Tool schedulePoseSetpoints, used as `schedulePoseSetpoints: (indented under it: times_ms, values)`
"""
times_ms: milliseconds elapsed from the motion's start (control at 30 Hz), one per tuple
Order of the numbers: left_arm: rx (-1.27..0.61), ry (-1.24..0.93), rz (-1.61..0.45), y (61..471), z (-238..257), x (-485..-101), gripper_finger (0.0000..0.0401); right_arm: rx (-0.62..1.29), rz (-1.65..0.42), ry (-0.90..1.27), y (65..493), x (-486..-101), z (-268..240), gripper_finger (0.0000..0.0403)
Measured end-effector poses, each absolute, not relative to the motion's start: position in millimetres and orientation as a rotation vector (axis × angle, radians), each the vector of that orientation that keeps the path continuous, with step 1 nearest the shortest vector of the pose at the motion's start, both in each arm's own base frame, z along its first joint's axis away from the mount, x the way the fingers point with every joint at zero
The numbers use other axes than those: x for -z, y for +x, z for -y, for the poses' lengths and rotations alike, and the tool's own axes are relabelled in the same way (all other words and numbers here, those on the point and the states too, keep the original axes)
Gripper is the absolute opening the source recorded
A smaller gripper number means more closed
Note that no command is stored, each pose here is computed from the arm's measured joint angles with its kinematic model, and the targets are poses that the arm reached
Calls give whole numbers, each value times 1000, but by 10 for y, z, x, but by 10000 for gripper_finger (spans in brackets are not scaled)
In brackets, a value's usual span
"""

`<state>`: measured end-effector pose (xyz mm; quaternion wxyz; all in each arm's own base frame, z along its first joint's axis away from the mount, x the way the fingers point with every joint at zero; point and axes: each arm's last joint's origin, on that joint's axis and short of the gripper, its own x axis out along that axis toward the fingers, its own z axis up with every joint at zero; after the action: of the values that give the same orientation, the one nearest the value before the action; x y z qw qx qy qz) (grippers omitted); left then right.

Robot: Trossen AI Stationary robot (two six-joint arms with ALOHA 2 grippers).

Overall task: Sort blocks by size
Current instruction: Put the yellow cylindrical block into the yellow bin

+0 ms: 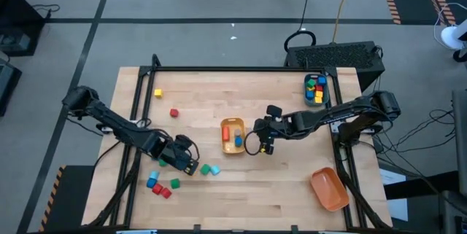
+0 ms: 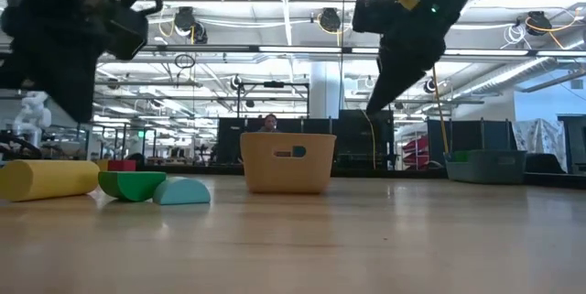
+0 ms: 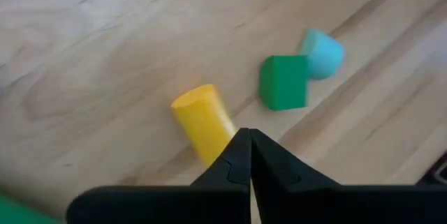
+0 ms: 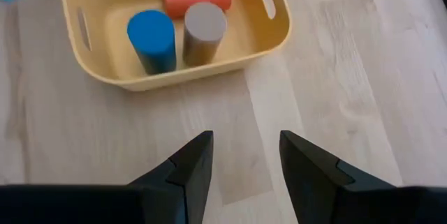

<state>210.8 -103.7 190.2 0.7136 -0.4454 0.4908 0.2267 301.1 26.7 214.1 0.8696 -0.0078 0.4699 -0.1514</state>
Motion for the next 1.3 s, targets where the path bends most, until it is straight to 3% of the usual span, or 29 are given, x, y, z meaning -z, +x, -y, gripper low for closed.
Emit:
schedulePoseSetpoints:
  times_ms: [467, 767, 1133, 1300]
  values:
    - [-662, -1127, -1097, 2145, 1078, -1834, 2, 297, -991, -66, 2921, -1888, -254, 150]
    - [-817, -1026, -1091, 2133, 1104, -2258, 1, 298, -1016, -75, 2856, -1776, -245, 150]
    - [-817, -956, -1167, 2211, 1161, -2120, 1, 294, -1013, -92, 2860, -1777, -244, 150]
    - [-868, -970, -1137, 2240, 1163, -2071, 33, 295, -1010, -92, 2862, -1778, -244, 150]
